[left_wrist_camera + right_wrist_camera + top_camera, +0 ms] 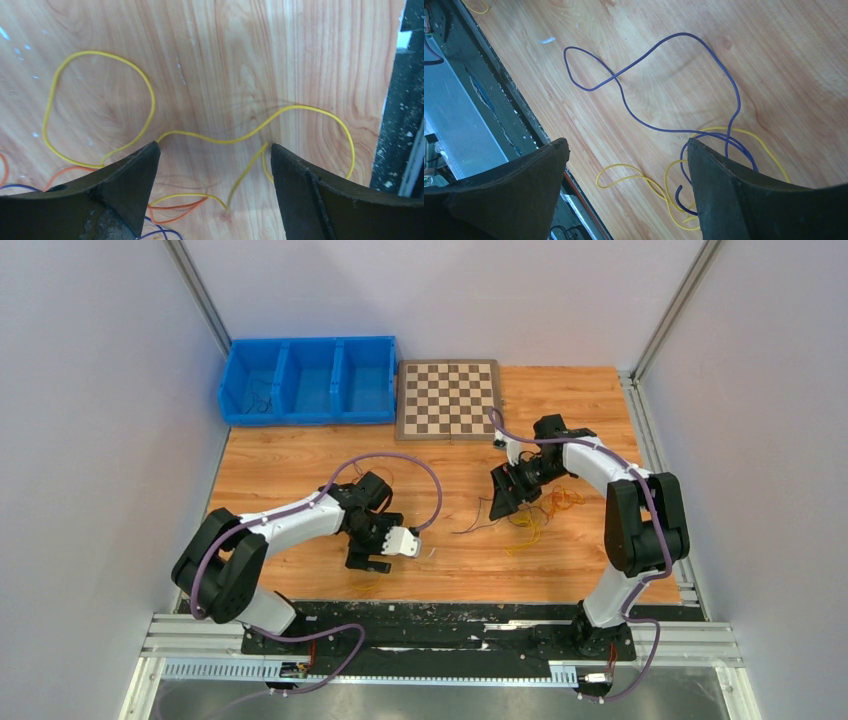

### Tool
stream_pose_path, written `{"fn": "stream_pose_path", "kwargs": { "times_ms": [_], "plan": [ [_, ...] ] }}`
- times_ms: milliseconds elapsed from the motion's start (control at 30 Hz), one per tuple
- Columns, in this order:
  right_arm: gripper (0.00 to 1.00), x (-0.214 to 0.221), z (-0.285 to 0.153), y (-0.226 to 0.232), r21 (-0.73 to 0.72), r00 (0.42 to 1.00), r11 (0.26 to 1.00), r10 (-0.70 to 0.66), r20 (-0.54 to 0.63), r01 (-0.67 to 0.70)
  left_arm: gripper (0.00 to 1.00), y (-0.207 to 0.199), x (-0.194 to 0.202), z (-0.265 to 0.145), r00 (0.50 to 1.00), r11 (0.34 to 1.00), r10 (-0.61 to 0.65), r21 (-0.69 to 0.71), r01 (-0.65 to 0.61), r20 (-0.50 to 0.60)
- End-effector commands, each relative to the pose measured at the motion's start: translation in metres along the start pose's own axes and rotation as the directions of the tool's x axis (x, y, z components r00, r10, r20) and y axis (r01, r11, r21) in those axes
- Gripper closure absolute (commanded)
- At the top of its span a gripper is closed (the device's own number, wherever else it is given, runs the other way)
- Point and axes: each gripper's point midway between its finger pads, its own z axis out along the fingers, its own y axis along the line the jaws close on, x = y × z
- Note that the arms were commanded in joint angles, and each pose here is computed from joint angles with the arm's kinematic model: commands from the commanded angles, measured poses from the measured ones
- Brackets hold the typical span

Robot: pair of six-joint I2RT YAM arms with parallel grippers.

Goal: Untangle the cables

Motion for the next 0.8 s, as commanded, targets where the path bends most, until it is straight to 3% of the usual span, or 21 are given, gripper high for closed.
{"fn": "stream_pose_path", "kwargs": {
  "times_ms": [0, 100, 167, 233, 267, 400, 567, 700, 767],
  "plan": [
    [0.14, -0.011, -0.008, 0.006, 0.02, 0.998, 0.998, -0.054, 0.044, 0.053, 0.16, 0.029, -0.012, 0.012, 0.995, 0.985, 0.096, -0.146, -0.091, 0.027],
    [0.14, -0.012, -0.007, 0.005, 0.018, 0.998, 0.999, -0.05, 0.042, 0.049, 0.3, 0.023, -0.018, 0.016, 0.988, 0.976, 0.149, -0.165, -0.139, 0.045],
    [0.14, -0.013, -0.007, 0.004, 0.017, 0.998, 0.999, -0.05, 0.042, 0.049, 0.51, 0.02, -0.027, 0.013, 0.98, 0.966, 0.186, -0.194, -0.169, 0.075],
    [0.15, -0.016, -0.007, 0.003, 0.021, 0.997, 0.998, -0.055, 0.045, 0.054, 0.91, 0.026, -0.046, -0.002, 0.975, 0.962, 0.171, -0.236, -0.134, 0.143],
    [0.15, -0.017, -0.008, 0.002, 0.022, 0.997, 0.998, -0.057, 0.047, 0.056, 0.96, 0.033, -0.06, -0.015, 0.97, 0.962, 0.161, -0.248, -0.113, 0.182],
    [0.16, -0.028, -0.013, 0.006, 0.02, 0.992, 0.996, -0.093, 0.082, 0.092, 1.0, 0.054, -0.112, -0.09, 0.934, 0.956, 0.058, -0.289, 0.049, 0.352],
    [0.13, -0.061, -0.037, 0.025, 0.06, 0.941, 0.967, -0.254, 0.223, 0.247, 1.0, 0.079, -0.165, -0.208, 0.77, 0.902, -0.078, -0.284, 0.326, 0.634],
    [0.08, -0.087, -0.059, 0.049, 0.07, 0.875, 0.933, -0.356, 0.326, 0.354, 1.0, 0.1, -0.183, -0.303, 0.633, 0.824, -0.058, -0.32, 0.467, 0.772],
    [0.06, -0.103, -0.072, 0.067, 0.059, 0.836, 0.918, -0.384, 0.391, 0.393, 1.0, 0.103, -0.191, -0.338, 0.598, 0.807, -0.022, -0.339, 0.484, 0.801]
  ]
}}
